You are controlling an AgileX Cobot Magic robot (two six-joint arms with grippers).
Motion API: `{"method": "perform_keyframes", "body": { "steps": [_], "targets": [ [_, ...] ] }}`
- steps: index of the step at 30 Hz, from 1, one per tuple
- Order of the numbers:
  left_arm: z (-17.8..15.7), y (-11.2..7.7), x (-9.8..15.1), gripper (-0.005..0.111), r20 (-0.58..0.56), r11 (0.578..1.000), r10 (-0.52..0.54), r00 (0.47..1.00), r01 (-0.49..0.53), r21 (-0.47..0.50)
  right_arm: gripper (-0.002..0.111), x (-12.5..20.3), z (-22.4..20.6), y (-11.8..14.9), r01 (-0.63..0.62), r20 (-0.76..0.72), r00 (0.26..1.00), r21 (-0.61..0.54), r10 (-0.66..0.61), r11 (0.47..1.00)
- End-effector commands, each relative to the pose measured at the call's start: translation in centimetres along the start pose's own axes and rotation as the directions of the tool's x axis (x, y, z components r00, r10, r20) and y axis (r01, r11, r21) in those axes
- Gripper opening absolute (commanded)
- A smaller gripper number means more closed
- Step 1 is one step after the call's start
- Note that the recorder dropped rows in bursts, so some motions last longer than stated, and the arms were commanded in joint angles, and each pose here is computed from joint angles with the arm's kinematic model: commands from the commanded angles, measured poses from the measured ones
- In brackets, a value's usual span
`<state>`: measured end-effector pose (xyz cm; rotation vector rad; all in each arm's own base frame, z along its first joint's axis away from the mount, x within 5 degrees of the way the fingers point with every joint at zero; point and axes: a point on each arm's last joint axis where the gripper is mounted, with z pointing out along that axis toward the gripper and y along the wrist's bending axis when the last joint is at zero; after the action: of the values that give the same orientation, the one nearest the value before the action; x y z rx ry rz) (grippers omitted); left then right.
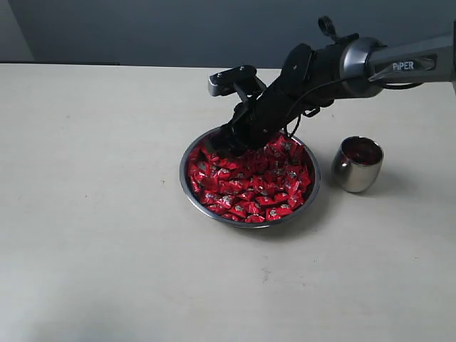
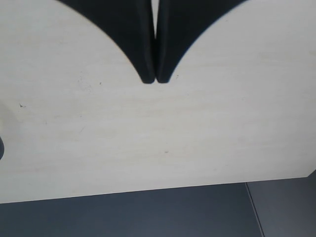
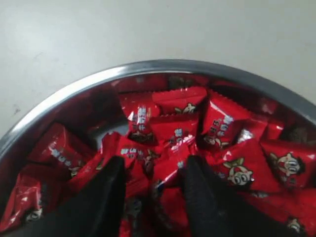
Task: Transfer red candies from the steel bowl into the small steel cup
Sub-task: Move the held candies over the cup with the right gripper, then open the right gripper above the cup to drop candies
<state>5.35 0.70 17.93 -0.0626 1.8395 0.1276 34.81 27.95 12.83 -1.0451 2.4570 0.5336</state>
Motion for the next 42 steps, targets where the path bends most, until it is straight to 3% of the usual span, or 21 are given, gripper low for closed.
{"method": "perform_keyframes", "body": {
  "steps": [1,8,15,20,23,28,42],
  "targets": [
    [-0.1,0.0,-0.3,0.0,0.019,1.0,0.002,1.0,-0.002,0.006,0.004,-0.4,-0.5,0.2,0.012,0.009,1.0,-0.003,-0.012,1.0],
    [-0.1,0.0,-0.3,0.0,0.019,1.0,0.002,1.0,-0.002,0.006,0.0,-1.7,-4.3,0.9,0.05,0.034,0.998,0.0,-0.05,0.999],
    [-0.1,0.0,-0.3,0.0,0.019,1.0,0.002,1.0,-0.002,0.006,0.0,-1.7,-10.0,1.0,0.056,0.021,0.998,0.137,-0.059,0.989],
    [-0.1,0.0,-0.3,0.0,0.019,1.0,0.002,1.0,-0.002,0.006,0.0,1.1,-14.4,-1.6,-0.068,0.063,0.996,0.215,0.056,0.974],
    [-0.1,0.0,-0.3,0.0,0.019,1.0,0.002,1.0,-0.002,0.006,0.0,5.0,-17.2,-4.3,-0.176,0.107,0.983,0.284,0.151,0.943],
    [-0.1,0.0,-0.3,0.0,0.019,1.0,0.002,1.0,-0.002,0.006,0.0,9.3,-16.4,-6.7,-0.281,0.177,0.957,0.354,0.231,0.892],
    [-0.1,0.0,-0.3,0.0,0.019,1.0,0.002,1.0,-0.002,0.006,0.0,9.8,-14.5,-7.6,-0.26,0.144,0.964,0.371,0.222,0.892]
  ]
}}
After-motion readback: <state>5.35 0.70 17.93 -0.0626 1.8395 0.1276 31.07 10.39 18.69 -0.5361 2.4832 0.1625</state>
